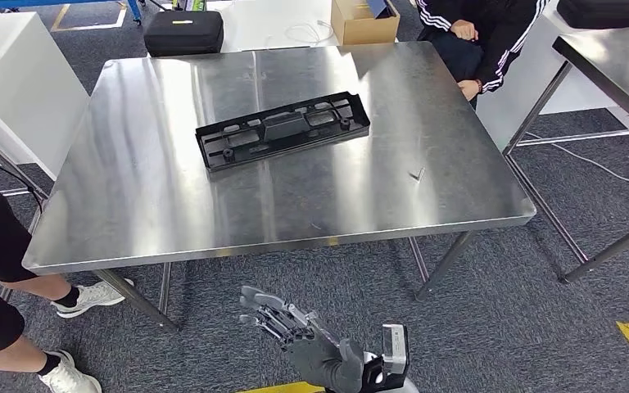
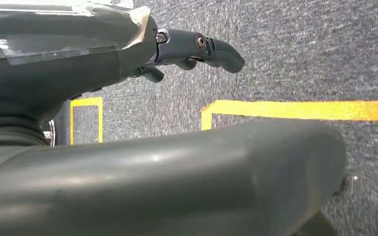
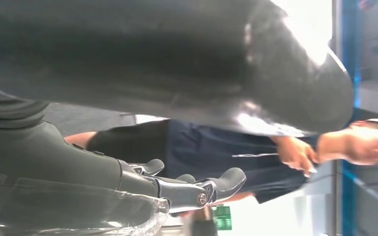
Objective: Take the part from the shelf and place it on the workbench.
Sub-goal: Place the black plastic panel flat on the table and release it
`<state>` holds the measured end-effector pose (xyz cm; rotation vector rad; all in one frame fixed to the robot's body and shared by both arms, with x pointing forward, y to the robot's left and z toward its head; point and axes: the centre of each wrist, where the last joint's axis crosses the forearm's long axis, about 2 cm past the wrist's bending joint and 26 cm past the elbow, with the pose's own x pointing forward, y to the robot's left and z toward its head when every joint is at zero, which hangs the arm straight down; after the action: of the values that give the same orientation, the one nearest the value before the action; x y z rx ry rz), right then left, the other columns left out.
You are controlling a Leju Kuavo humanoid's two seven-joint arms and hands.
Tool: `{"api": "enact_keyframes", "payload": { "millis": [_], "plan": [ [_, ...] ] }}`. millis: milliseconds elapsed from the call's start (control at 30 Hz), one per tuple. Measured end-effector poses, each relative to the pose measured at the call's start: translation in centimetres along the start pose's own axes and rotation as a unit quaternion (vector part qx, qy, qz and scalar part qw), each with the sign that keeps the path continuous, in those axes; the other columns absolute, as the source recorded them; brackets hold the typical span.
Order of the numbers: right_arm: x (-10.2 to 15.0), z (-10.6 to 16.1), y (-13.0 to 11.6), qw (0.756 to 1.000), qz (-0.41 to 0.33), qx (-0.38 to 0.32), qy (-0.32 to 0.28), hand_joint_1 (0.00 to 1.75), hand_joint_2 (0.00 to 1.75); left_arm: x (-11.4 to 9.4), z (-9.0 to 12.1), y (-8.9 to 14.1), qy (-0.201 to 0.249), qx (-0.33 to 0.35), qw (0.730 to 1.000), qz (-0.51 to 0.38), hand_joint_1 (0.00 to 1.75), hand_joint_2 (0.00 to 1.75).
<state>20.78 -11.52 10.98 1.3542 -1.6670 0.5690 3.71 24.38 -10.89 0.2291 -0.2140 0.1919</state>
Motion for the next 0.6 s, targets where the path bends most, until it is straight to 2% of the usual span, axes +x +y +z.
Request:
{"api": "enact_keyframes", "payload": {
  "millis": [400, 600],
  "plan": [
    [-3.9, 3.7, -0.6, 0.993, -0.009, 0.007, 0.114, 0.00, 0.00, 0.2, 0.2, -0.7, 0.006, 0.002, 1.000, 0.007, 0.00, 0.00],
    [-4.6, 2.2, -0.7, 0.987, -0.010, 0.019, 0.158, 0.00, 0.00, 0.1, 0.3, -0.9, 0.006, 0.001, 1.000, 0.023, 0.00, 0.00]
  ]
}}
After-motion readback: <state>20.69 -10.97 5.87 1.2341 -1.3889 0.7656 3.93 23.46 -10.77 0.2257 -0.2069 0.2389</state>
